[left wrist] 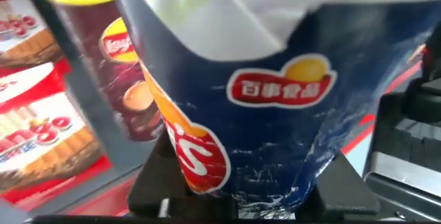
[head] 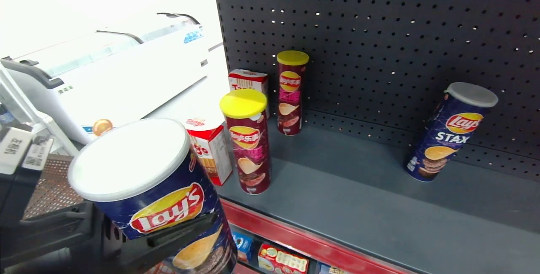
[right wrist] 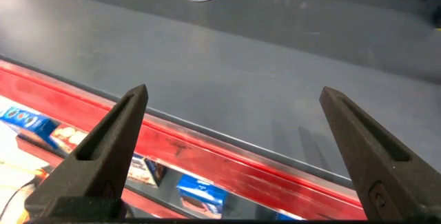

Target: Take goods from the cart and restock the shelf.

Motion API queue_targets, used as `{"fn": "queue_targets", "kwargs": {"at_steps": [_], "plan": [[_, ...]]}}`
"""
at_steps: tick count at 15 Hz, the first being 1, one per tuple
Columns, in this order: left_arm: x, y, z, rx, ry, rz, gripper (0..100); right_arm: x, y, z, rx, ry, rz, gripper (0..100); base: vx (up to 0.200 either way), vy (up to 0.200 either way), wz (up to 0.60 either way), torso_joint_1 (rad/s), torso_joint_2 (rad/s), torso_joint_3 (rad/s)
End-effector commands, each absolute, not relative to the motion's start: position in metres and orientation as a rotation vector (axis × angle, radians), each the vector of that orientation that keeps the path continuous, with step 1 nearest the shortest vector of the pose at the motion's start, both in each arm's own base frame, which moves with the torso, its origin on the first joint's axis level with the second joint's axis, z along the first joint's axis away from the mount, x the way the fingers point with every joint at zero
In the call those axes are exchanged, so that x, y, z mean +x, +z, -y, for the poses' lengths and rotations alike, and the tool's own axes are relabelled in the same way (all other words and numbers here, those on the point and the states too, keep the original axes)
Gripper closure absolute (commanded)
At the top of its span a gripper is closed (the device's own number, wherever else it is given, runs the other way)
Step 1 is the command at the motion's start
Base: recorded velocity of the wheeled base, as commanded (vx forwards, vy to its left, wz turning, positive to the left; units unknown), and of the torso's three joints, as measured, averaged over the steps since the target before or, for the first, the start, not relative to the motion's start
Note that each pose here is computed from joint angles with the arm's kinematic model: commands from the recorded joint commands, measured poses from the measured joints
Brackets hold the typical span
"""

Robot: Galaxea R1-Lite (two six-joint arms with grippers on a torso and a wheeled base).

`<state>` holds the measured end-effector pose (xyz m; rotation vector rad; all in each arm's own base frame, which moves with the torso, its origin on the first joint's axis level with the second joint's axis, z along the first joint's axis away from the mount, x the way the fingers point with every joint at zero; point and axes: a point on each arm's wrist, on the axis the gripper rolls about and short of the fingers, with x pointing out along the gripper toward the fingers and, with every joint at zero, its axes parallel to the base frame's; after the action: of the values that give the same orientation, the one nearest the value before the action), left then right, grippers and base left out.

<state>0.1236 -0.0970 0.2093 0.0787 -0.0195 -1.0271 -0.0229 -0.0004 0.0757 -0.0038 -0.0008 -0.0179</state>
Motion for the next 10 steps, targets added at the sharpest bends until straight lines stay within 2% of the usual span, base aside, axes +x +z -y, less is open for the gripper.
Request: {"fn": "queue_targets", "kwargs": {"at_steps": [1, 6, 10], "plan": [[0.1273, 0.2059, 0.0995, 0.081, -1.032, -0.003, 100, -0.0229, 0.0757, 0.0004, -0.005, -0.017, 0.000, 0, 0.000, 0.000, -0.60, 0.002, 0.00, 0.007], [0.1307, 0.2066, 0.1022, 0.080, -1.034, -0.008, 100, -0.0228, 0.0753, 0.0004, -0.005, -0.017, -0.002, 0, 0.000, 0.000, -0.60, 0.007, 0.00, 0.000], [0.1308, 0.2062, 0.1007, 0.077, -1.026, -0.010, 100, -0.0228, 0.0753, 0.0003, -0.003, -0.012, -0.002, 0, 0.000, 0.000, 0.00, 0.000, 0.00, 0.000]]}}
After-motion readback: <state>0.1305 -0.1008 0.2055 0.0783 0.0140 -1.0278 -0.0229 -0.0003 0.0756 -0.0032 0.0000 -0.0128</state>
